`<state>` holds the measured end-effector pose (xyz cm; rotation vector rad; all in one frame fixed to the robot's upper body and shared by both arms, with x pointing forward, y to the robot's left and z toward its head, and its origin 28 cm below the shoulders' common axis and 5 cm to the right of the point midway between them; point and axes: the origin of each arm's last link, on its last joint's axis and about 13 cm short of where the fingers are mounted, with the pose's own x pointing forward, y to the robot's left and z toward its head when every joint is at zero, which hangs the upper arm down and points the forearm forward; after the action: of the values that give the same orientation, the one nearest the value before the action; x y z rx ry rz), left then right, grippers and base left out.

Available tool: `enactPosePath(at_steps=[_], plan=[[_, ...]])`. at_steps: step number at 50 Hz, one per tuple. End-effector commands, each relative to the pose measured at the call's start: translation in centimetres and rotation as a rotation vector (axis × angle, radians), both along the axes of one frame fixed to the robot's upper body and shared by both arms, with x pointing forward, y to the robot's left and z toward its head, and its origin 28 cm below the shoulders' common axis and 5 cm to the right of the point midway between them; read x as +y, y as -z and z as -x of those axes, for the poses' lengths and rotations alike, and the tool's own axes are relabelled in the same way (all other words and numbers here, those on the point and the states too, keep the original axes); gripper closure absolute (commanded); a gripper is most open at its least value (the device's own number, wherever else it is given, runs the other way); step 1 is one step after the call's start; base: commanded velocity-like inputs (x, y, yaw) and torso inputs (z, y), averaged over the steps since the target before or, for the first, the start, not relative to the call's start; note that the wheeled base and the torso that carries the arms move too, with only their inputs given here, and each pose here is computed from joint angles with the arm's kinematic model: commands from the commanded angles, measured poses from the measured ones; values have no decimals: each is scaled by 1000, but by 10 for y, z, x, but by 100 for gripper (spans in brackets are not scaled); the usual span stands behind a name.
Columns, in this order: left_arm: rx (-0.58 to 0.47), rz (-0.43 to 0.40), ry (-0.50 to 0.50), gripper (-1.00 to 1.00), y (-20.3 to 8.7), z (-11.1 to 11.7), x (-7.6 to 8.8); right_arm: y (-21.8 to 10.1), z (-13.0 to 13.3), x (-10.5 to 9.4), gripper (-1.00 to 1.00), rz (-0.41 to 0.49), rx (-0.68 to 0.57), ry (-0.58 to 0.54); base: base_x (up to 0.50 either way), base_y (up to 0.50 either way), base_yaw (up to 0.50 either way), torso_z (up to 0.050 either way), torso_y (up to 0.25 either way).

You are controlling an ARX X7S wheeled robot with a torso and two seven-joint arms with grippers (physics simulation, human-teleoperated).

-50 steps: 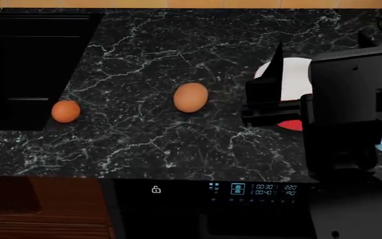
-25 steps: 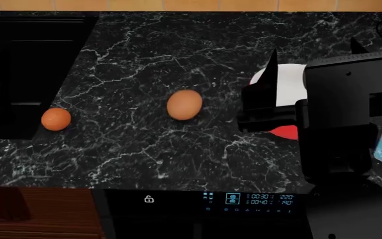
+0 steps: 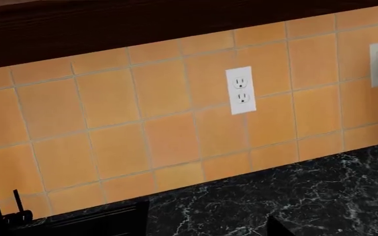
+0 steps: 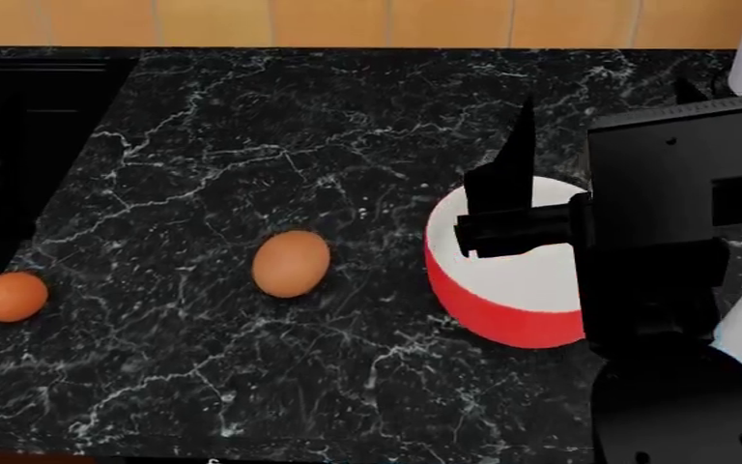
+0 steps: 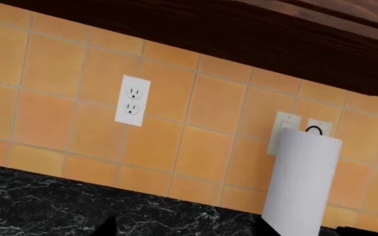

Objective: Place the eggs and milk next to the bowl.

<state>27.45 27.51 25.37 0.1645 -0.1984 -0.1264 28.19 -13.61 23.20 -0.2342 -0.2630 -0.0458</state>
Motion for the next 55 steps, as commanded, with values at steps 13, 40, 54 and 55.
enactPosePath(at_steps=[13,40,54,55], plan=[[5,62,21,-100,7,-11,3,0,-5,2,-100,6,20,-15,327,-134,0,0,1],[26,70,24,-100,13,-8,3,3,-6,7,-100,17,46,-35,133,-44,0,0,1],[134,84,82,-100,9,-6,8,2,-5,7,-100,12,49,-42,0,0,0,0,0],[158,77,100,-100,8,-5,9,3,-4,7,-100,11,49,-43,0,0,0,0,0]])
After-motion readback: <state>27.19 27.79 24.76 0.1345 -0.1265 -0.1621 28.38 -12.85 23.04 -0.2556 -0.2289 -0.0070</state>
